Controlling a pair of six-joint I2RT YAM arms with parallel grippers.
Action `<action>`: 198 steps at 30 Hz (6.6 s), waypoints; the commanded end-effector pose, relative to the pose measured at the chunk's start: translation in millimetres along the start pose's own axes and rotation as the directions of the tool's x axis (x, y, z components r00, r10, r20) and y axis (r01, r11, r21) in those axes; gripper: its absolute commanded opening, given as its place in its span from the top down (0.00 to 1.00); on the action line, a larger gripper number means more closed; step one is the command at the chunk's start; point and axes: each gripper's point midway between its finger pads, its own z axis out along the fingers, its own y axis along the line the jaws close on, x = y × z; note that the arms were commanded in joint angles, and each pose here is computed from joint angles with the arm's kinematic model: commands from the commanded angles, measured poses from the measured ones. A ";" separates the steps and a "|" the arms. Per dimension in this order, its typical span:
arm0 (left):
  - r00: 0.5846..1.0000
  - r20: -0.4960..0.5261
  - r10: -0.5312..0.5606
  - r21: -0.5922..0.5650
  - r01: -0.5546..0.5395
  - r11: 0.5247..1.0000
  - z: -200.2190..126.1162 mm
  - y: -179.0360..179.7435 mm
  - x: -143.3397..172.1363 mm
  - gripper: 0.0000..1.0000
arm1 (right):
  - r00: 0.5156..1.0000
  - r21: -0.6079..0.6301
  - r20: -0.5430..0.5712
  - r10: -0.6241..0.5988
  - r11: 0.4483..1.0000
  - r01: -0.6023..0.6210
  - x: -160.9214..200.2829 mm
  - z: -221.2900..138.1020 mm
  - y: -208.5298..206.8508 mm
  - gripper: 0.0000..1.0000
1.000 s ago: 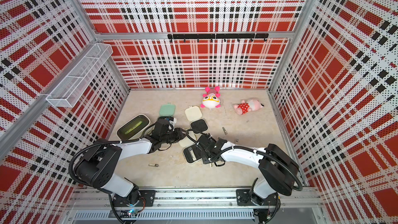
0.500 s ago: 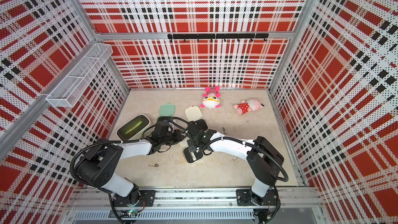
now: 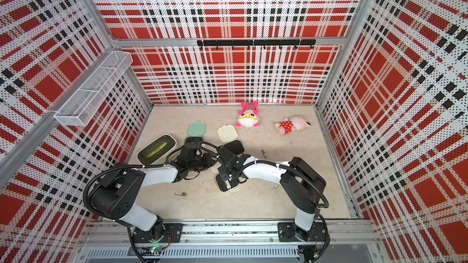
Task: Organize nail clipper sets
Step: Place the nail clipper in the storage box.
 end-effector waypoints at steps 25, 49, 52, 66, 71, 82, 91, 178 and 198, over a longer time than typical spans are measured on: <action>1.000 -0.007 -0.010 -0.015 0.010 1.000 4.6 13.9 5.6 0.64 | 1.000 -0.048 -0.009 0.000 0.999 0.000 13.6 12.7 1.9 0.85; 1.000 -0.005 -0.027 -0.031 0.027 0.999 4.5 23.0 4.3 0.65 | 0.998 -0.038 -0.065 0.006 0.999 -0.008 40.4 16.9 -8.5 0.86; 1.000 -0.005 -0.025 -0.029 0.025 0.999 4.2 22.6 4.2 0.65 | 0.997 -0.029 -0.073 0.008 1.000 -0.010 43.6 18.5 -10.4 0.86; 1.000 -0.007 -0.026 -0.026 0.026 0.999 4.2 21.8 4.3 0.66 | 0.998 -0.014 -0.057 0.015 1.000 -0.016 36.4 17.8 -11.5 0.80; 1.000 -0.007 -0.026 -0.025 0.026 0.999 4.2 21.8 4.2 0.66 | 0.999 -0.012 -0.041 0.016 1.000 -0.017 29.9 15.6 -10.7 0.75; 1.000 -0.010 -0.028 -0.028 0.028 0.999 4.4 23.2 5.3 0.66 | 1.000 0.007 -0.009 0.019 1.000 -0.019 17.6 8.9 -12.2 0.70; 1.000 -0.012 -0.028 -0.028 0.027 0.999 4.8 23.8 6.1 0.66 | 0.999 0.040 0.040 0.029 0.999 -0.030 3.3 -1.8 -17.0 0.65; 0.999 -0.016 -0.030 -0.026 0.029 0.999 6.7 23.0 5.4 0.66 | 0.997 0.017 0.034 0.071 0.997 -0.072 11.2 -6.6 -22.2 0.76; 0.999 -0.014 -0.029 -0.023 0.029 0.999 6.0 21.7 4.8 0.67 | 0.998 -0.023 -0.011 0.058 0.998 -0.058 25.4 2.3 -11.2 0.74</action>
